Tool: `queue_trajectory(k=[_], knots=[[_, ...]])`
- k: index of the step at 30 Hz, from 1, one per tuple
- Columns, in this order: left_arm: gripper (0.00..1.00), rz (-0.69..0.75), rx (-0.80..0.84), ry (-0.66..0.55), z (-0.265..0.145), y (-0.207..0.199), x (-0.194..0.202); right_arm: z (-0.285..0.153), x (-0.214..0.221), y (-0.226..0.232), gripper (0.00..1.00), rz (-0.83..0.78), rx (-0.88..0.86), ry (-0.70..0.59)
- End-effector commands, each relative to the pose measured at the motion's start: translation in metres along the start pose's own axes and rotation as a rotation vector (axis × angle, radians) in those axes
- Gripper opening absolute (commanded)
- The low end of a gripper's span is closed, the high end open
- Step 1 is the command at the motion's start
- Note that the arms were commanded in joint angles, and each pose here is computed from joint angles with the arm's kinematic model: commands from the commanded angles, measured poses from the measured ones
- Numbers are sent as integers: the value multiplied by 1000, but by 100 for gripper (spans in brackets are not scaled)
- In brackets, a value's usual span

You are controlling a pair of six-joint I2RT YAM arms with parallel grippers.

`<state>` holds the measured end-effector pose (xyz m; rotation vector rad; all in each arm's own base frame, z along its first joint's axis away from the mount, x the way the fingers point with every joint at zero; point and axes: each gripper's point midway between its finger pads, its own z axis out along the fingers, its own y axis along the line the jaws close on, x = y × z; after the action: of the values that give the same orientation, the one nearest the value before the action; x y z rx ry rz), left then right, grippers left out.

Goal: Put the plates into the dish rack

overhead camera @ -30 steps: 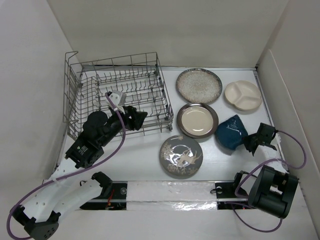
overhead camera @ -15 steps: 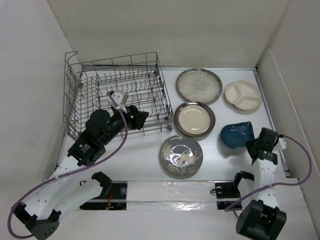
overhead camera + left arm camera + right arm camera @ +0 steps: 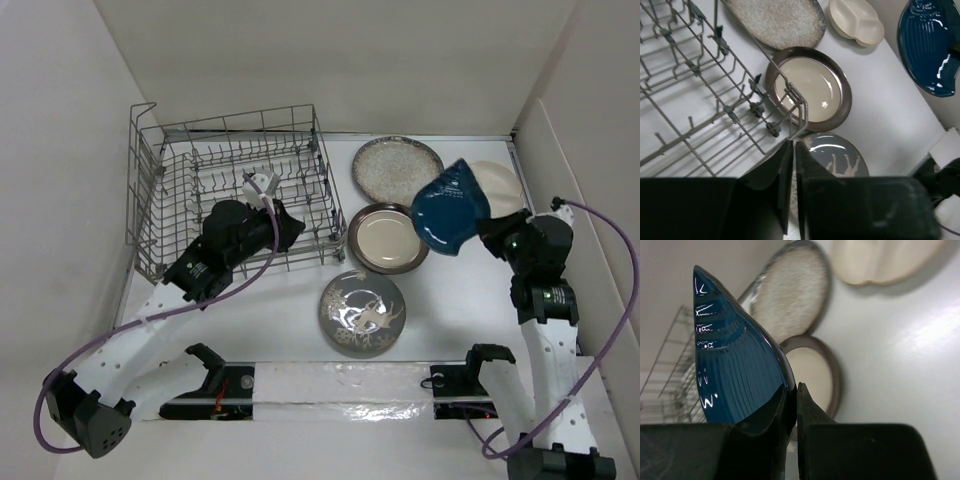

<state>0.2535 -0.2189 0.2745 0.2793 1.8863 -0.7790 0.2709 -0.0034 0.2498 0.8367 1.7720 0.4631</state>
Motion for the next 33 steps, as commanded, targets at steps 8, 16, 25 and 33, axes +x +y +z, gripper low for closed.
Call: queue_trajectory(k=[8,16,25,33], knots=[[42,-93,127,-102,13,-42,-63,-14,13,213,0,-88,-772,75],[63,-99,-43,-56,45,-8,-51,10,58,255,0,4,-927,238],[60,-95,-57,-30,73,-12,-38,-4,115,289,0,28,-1066,415],[0,-92,-114,-50,76,-2,-43,-2,141,292,0,41,-1067,470]])
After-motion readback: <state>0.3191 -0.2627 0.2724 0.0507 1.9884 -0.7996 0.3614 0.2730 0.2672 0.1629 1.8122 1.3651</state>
